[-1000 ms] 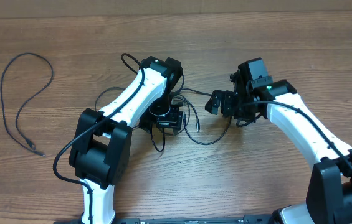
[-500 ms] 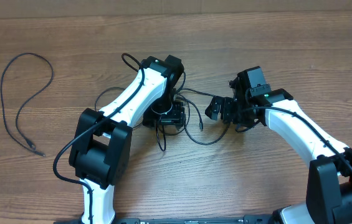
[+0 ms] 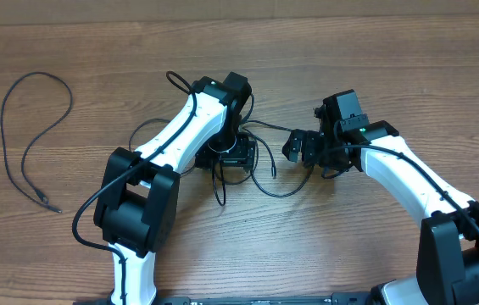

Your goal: Untangle cables

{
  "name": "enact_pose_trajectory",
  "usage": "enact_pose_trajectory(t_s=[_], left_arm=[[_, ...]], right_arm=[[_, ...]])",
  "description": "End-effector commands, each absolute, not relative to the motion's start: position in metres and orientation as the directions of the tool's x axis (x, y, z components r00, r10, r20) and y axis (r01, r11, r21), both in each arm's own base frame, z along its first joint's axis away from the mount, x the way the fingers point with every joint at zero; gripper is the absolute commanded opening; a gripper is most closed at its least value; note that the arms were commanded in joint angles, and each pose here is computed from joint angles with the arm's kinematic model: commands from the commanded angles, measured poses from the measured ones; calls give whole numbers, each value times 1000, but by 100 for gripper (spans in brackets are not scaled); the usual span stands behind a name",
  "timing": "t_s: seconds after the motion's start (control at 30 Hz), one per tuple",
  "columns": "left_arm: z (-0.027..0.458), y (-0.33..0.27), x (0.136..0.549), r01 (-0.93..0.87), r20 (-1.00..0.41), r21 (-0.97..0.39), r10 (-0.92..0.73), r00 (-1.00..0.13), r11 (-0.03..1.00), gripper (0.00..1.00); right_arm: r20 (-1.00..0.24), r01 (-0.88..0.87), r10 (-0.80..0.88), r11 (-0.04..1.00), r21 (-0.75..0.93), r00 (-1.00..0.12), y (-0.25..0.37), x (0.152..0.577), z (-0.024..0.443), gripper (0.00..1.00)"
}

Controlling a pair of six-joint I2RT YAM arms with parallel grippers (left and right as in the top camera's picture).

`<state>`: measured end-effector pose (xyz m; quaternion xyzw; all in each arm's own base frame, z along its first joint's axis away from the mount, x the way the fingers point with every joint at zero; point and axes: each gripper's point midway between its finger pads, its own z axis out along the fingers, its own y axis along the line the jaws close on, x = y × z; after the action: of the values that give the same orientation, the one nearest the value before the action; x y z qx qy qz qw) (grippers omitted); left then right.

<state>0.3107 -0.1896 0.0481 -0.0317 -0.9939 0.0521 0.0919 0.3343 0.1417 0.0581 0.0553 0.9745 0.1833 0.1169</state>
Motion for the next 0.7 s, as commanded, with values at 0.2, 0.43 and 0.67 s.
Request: enact_pose_trajectory(t_s=[0.2,0.43,0.67], left_arm=[[52,-199,316,34,147,-135,53,-988,990,74],[74,-200,325,39,109,-143,55,-993,989,69],[90,-205,335,43,56,-167,53,-997,985,74]], right_arm=[[-222,90,167,943,320,-961,132,336,53,100],[-220,92,166,945,315,-961,131,336,52,100],[-217,92,166,945,314,-962,130,335,52,100]])
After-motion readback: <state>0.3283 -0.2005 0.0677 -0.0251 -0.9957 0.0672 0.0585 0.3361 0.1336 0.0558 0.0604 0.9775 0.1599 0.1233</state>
